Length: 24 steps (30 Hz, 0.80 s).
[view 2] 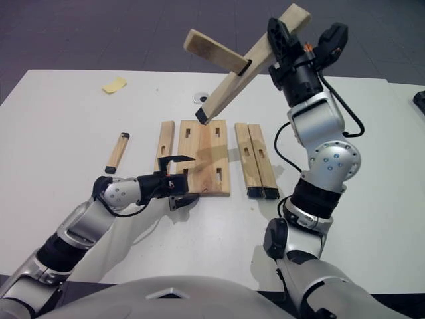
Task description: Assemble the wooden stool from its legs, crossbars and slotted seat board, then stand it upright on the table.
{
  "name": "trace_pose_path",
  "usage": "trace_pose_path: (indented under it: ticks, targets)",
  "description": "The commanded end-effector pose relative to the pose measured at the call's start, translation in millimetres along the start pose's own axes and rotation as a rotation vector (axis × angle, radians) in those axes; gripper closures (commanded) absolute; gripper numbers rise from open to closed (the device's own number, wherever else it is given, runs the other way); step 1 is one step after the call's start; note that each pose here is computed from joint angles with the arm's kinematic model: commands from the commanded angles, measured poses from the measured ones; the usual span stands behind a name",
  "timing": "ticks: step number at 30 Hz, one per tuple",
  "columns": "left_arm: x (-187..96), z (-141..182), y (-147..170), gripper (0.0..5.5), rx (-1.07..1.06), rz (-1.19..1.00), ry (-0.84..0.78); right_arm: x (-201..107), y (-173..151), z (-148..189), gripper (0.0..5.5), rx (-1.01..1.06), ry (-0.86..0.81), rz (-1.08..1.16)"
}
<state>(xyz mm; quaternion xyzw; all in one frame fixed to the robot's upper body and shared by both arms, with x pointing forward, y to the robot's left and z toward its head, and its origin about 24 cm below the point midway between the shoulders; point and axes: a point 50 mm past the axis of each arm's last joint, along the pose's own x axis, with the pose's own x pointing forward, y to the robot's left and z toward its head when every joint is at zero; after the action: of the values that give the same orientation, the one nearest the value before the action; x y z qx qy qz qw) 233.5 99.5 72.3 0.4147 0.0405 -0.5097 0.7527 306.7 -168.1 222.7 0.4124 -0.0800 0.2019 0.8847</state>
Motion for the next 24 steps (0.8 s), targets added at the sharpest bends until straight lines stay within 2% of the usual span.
trace_pose_path:
  ticks: [1,13,16,20,24]
  targets:
    - [5.0,-10.0,6.4,0.1,-0.003,0.054,0.057,-0.1,5.8,2.1,4.51,-0.017,-0.031,0.009]
    - [20.9,-5.1,21.8,0.1,-0.071,0.183,0.018,0.7,4.3,-5.4,4.51,-0.05,-0.06,-0.018]
    - [21.6,3.6,28.8,0.1,-0.103,0.234,-0.034,-0.5,2.4,-5.3,4.51,-0.066,-0.067,-0.027]
    - [12.2,24.2,40.7,0.1,-0.177,0.34,-0.158,-6.6,-0.8,-10.6,4.51,-0.119,-0.075,-0.063]
    - [-11.0,44.6,56.2,0.1,-0.336,0.479,-0.296,-15.5,-4.3,-14.1,4.51,-0.231,-0.123,-0.126]
